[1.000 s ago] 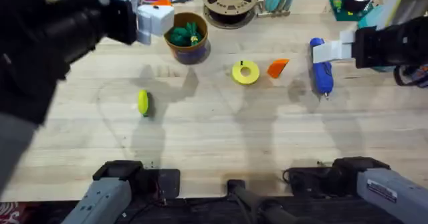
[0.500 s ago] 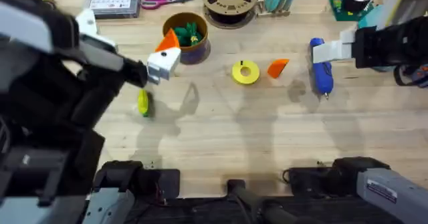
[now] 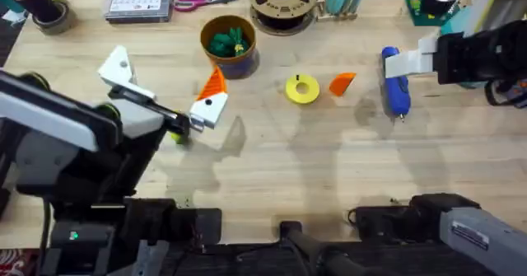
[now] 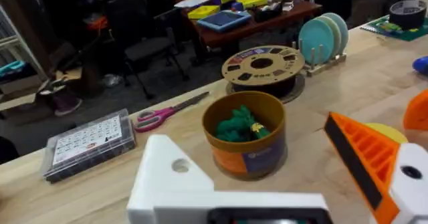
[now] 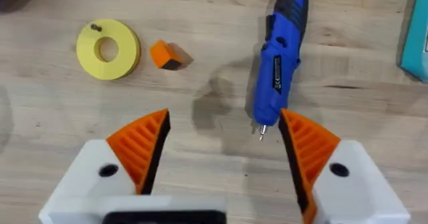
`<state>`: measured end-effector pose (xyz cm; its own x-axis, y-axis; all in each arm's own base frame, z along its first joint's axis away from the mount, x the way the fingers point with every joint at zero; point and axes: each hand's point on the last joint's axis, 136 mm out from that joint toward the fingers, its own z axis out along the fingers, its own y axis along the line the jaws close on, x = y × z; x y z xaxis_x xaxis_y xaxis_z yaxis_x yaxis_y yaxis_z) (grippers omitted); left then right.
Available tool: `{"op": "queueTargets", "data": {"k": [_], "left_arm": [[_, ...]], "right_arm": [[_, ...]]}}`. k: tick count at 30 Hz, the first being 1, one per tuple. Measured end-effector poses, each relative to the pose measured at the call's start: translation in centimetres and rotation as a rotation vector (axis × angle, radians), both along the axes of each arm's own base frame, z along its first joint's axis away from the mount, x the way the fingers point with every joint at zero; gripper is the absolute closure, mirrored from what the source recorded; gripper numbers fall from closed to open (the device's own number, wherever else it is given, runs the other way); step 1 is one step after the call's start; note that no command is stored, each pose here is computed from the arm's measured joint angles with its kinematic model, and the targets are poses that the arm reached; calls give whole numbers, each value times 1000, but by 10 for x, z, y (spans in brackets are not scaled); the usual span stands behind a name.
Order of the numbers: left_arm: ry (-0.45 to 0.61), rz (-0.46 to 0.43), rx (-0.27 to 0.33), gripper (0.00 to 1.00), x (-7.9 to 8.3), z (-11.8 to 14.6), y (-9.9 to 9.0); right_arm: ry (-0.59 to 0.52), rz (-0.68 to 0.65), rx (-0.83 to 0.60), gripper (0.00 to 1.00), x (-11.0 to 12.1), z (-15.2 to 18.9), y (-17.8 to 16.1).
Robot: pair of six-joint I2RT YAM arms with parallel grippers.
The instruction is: Pick up the gripper from the table and insert it into the empty holder that is missing its gripper. Then pick up a screw, insert it into the mounting hole, and use the screwdriver to tighten it. Finally, clean up the table by picking up the vegetable and placing it into the bucket.
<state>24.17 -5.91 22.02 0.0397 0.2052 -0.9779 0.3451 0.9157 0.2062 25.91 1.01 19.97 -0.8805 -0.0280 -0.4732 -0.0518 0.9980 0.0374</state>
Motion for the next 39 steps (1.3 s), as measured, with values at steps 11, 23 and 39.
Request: {"op": "queueTargets", "data": {"k": [11, 23, 39], "left_arm": [[-103, -106, -3, 15, -18, -2, -17], [-180, -256, -145, 15, -30, 5, -37], [-92, -734, -142, 15, -90, -4, -92]], "right_arm": [[0, 0, 0, 5, 0, 0, 0], [0, 0, 0, 6, 0, 0, 0], [0, 0, 0, 7, 0, 0, 0]]}}
